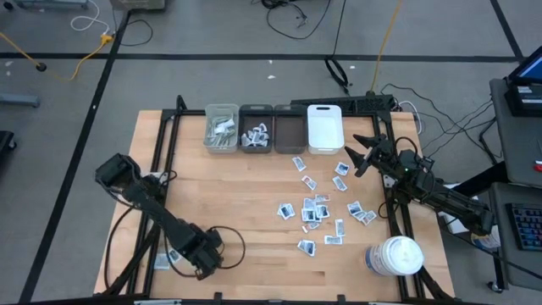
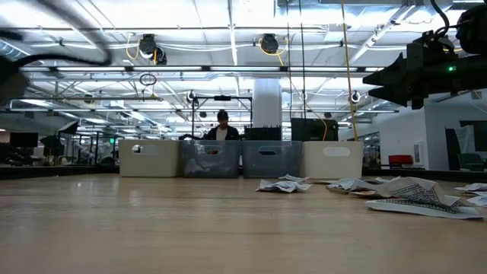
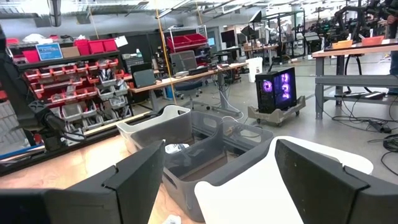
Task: Pick & Place First Aid Supplies
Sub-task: Put the towelette pack into the left black bin
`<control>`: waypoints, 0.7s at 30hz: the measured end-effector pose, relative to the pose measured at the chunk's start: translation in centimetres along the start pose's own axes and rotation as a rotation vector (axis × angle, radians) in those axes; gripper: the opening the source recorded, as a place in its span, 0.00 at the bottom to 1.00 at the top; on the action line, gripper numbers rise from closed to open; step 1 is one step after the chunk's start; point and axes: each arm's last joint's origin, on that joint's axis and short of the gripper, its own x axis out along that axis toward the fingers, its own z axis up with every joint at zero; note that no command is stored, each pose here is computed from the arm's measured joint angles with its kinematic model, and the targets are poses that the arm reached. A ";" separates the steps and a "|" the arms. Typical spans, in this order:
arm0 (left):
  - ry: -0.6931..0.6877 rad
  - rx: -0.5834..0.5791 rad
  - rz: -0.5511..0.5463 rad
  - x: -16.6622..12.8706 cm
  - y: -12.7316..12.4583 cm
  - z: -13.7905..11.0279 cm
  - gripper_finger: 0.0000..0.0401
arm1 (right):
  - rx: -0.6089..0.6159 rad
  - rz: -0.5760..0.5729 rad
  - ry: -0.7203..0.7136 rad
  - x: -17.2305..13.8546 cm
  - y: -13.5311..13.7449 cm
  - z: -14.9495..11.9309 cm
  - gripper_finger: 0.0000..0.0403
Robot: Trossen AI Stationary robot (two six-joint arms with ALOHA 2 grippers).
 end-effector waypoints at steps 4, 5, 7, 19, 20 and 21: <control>-0.025 0.038 -0.060 -2.5 0.7 0.2 0.01 | 0.000 0.000 0.000 0.0 0.0 0.0 0.74; -0.028 0.046 -0.074 -3.1 0.9 0.2 0.01 | 0.000 0.000 0.000 0.0 0.0 0.0 0.74; -0.038 0.069 -0.111 -4.3 1.4 0.1 0.01 | 0.000 0.000 0.000 0.0 0.0 0.0 0.74; -0.006 0.179 -0.058 -9.7 6.4 -2.6 0.01 | 0.000 0.000 0.000 0.0 0.0 0.0 0.74; 0.000 0.184 -0.044 -9.9 6.8 -2.8 0.01 | 0.000 0.000 0.000 0.0 0.0 0.0 0.74; 0.008 0.188 -0.032 -10.0 7.0 -2.9 0.01 | 0.000 0.001 0.000 0.0 0.0 0.0 0.74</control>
